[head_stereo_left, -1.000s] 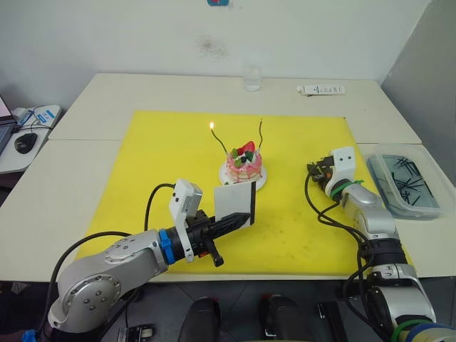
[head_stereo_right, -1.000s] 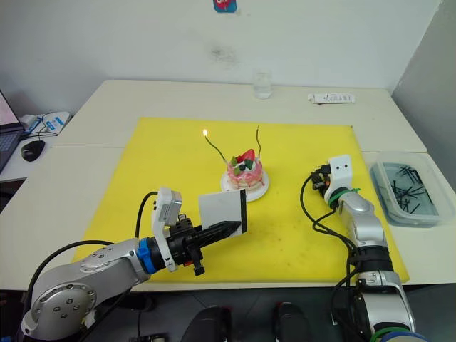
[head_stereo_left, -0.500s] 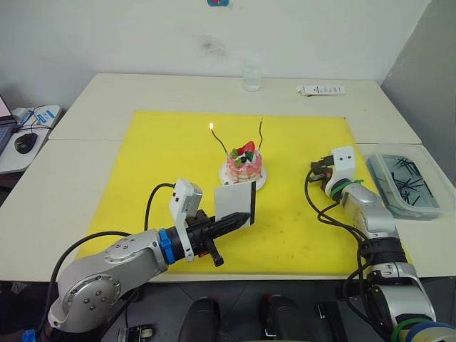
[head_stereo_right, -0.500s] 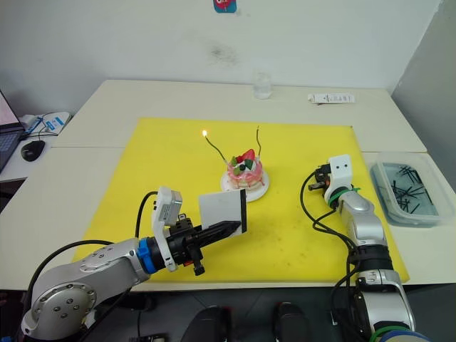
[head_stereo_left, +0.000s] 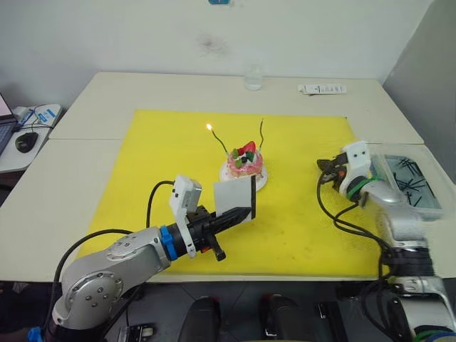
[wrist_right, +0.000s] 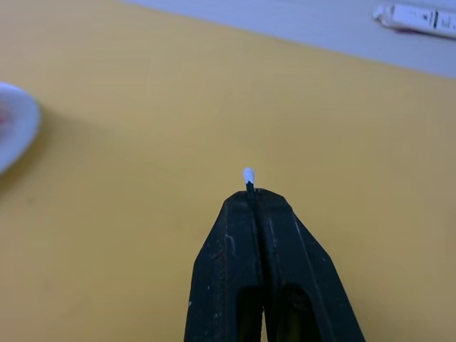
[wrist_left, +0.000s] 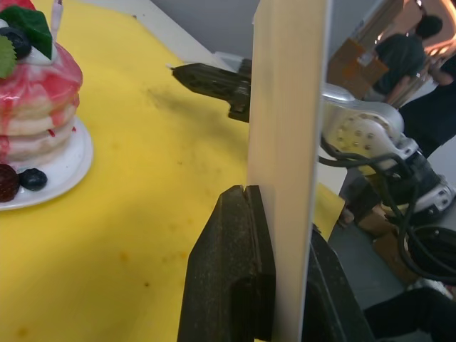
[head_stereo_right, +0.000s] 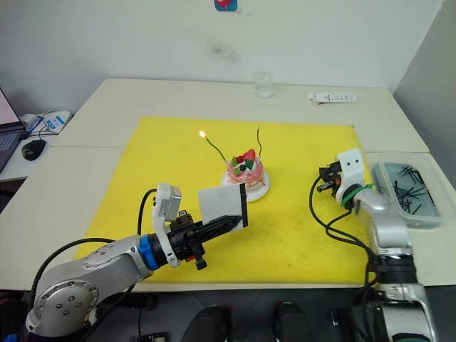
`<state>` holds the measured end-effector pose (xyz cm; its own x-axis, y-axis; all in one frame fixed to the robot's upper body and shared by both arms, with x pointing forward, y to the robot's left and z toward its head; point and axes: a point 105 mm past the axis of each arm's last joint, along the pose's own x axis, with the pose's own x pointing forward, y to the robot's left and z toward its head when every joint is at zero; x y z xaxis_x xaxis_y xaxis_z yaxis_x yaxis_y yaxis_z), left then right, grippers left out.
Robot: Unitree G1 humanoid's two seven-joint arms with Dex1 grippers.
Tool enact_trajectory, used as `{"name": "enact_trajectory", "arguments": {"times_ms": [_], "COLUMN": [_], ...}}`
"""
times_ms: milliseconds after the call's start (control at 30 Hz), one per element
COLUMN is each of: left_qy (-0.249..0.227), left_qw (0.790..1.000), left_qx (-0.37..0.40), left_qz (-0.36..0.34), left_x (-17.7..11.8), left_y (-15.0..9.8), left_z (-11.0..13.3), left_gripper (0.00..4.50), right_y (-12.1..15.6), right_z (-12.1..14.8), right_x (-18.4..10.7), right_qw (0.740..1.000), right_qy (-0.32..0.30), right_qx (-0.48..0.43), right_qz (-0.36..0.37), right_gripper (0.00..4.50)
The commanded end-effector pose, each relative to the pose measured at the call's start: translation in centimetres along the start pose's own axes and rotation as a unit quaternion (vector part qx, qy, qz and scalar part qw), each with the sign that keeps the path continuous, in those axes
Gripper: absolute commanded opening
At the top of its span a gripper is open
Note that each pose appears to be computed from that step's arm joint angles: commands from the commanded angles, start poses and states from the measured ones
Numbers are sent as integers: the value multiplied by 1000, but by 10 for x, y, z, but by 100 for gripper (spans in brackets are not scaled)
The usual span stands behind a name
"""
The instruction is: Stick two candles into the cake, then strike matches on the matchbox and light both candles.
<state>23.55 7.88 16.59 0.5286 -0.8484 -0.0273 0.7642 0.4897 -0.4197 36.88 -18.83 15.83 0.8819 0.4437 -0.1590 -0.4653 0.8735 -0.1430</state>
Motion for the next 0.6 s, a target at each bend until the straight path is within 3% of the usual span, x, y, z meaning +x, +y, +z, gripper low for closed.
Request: {"name": "enact_trajectory", "arguments": {"times_ms": [33,267,600], "left_qy": [-20,-22,-34], "left_qw": [1000,999,997], "left_qx": [-22,-42,-66], "left_qz": [6,20,22], "left_x": [1,3,13], "left_y": [2,11,15], "left_z": [6,7,11], "left_gripper": [0,0,0], "right_y": [23,51,109], "right_z": [35,50,60], "right_x": [-12,-31,-40], "right_qw": [997,980,926], "right_qy": [-28,-18,-44], "right_qx": [-15,-117,-262], "right_qz": [76,159,266], "right_gripper": [3,3,3]}}
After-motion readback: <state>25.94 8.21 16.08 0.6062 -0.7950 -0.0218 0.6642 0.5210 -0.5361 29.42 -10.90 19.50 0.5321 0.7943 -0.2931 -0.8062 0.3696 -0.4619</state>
